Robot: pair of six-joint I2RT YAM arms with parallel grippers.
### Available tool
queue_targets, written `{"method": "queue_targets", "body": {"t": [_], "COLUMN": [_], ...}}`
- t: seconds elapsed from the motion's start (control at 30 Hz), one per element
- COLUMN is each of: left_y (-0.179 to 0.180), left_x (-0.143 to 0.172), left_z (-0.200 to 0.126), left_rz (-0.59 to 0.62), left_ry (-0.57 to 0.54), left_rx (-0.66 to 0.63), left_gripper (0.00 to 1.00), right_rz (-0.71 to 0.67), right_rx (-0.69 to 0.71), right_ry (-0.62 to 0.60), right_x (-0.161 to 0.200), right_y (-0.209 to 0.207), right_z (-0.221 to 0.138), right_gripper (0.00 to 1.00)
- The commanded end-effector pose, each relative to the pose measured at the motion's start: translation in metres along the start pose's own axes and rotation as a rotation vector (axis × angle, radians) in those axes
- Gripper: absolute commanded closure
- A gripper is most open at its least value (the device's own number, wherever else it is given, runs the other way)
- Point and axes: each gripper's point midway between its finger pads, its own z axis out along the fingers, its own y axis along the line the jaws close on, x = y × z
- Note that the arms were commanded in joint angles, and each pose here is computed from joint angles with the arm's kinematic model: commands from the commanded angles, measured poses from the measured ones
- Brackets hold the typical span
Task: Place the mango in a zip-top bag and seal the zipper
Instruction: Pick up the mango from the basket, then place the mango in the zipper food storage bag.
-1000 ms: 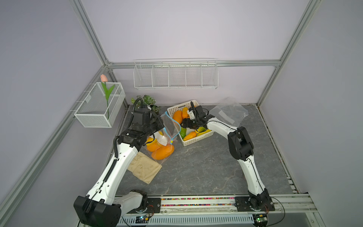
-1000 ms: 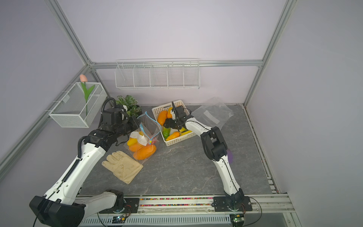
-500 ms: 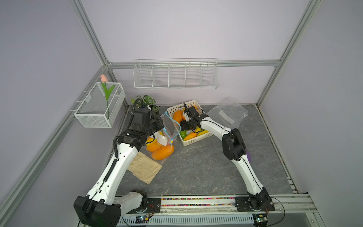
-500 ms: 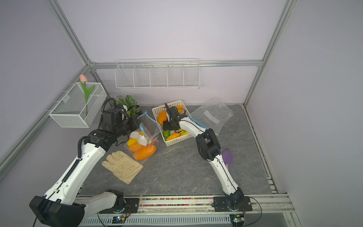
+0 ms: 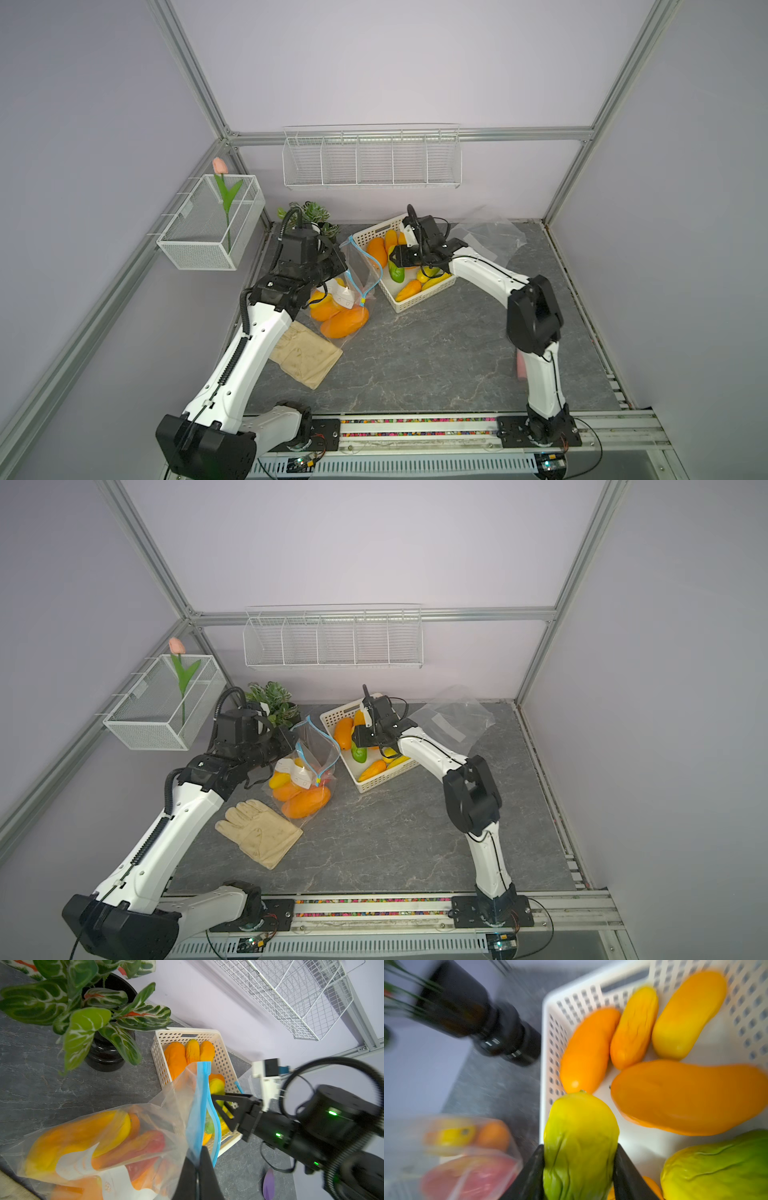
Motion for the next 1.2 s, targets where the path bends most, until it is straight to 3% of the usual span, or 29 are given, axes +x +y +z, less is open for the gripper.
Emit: {"method": "queue_targets", "body": {"t": [0.0, 0.13, 0.27, 0.57, 0.73, 0.83, 0.9, 0.93, 1.03, 1.17], "left_y": [-0.008, -0.011, -0.012, -0.015, -0.014, -0.015, -0.016, -0.016, -0.016, -0.014], "left_x": [-0.010, -0.009, -0.009, -0.012, -0.012, -0.013, -0.013, -0.014, -0.014, -0.014], "left_z": [0.000, 0.004, 0.003, -0.003, -0.001, 0.000, 0.000, 0.000, -0.002, -0.002], "left_rz": [0.015, 0.006, -0.001, -0.006, -0.010, -0.010, -0.009, -0.010, -0.008, -0.003], "left_ry": [-0.015, -0.005, -0.007, -0.019, -0.020, -0.023, -0.022, -0.023, -0.027, -0.029], "left_rx": [0.025, 0.043, 0.049, 0.055, 0.054, 0.057, 0.059, 0.060, 0.060, 0.052], "left_gripper": [1.00, 1.00, 1.00, 1.00, 1.00, 1.00, 1.00, 1.00, 1.00, 1.00], "right_rz": [-0.034, -0.089, -0.156, -0.189, -0.223, -0.274, -0.311, -0.333, -0.360, -0.297], "right_rx": [-0.173, -0.330, -0.464, -0.594, -0.555, -0.550, -0.554, -0.560, -0.556, -0.510], "right_ry": [-0.344, -0.522, -0.612, -0.588, -0.569, -0.537, -0.480, -0.464, -0.439, -0.412], "right_x": [-0.070, -0.084, -0.079, -0.044, -0.024, -0.018, -0.011, -0.008, -0.001, -0.013], "right_y": [0.044, 0.084, 0.122, 0.150, 0.143, 0.145, 0.147, 0.149, 0.146, 0.128], "right_z": [-0.058, -0.098, -0.106, -0.073, -0.064, -0.064, -0.061, -0.061, -0.064, -0.088], "right_gripper": [0.69, 0.69, 0.67, 0.59, 0.48, 0.34, 0.17, 0.14, 0.12, 0.13]}}
